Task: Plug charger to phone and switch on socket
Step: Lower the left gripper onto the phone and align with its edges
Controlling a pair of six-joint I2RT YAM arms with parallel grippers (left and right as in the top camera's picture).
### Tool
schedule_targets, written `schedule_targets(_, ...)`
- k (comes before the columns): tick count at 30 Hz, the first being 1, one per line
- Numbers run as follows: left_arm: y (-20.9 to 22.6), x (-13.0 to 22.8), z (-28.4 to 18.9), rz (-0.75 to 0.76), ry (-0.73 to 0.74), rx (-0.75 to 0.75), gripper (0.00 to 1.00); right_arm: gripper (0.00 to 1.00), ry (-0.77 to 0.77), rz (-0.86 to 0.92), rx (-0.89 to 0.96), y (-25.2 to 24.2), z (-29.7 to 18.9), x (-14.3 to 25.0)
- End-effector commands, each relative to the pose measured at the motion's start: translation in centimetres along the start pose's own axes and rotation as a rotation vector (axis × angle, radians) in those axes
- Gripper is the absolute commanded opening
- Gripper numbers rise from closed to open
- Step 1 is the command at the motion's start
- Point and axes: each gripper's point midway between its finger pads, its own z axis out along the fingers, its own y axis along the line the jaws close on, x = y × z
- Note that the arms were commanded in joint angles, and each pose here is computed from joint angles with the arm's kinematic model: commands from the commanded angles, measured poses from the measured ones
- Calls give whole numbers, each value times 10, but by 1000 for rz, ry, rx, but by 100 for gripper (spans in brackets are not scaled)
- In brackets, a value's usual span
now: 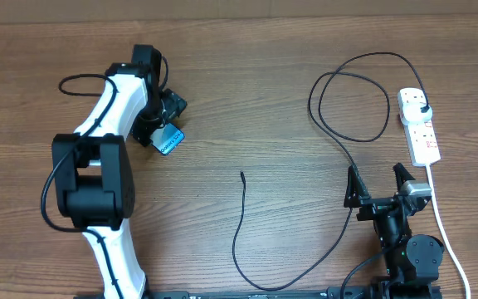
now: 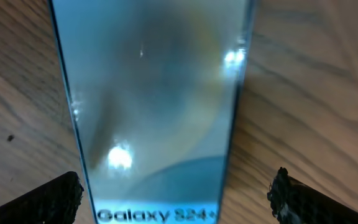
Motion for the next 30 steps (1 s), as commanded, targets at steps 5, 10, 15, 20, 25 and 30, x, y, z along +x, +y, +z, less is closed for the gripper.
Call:
schedule_targets(5,0,-5,8,-30,-16,-18,100,100,-3,-7,4,-1,0,2)
schedule_targets(10,-1,-7,8,-31,-21,-13,100,100,-3,-7,4,-1,0,2)
schedule_targets(15,-3,-10,8,-34,-31,0,100,100,-3,-7,4,-1,0,2)
schedule_targets(20,0,-14,7,-42,-31,-1,100,100,-3,-7,4,-1,0,2)
schedule_targets(25,9,-18,7,-52,-21,-17,100,100,-3,-7,4,-1,0,2)
schedule_targets(30,12,-20,7,-62,-19,-20,100,100,-3,-7,4,-1,0,2)
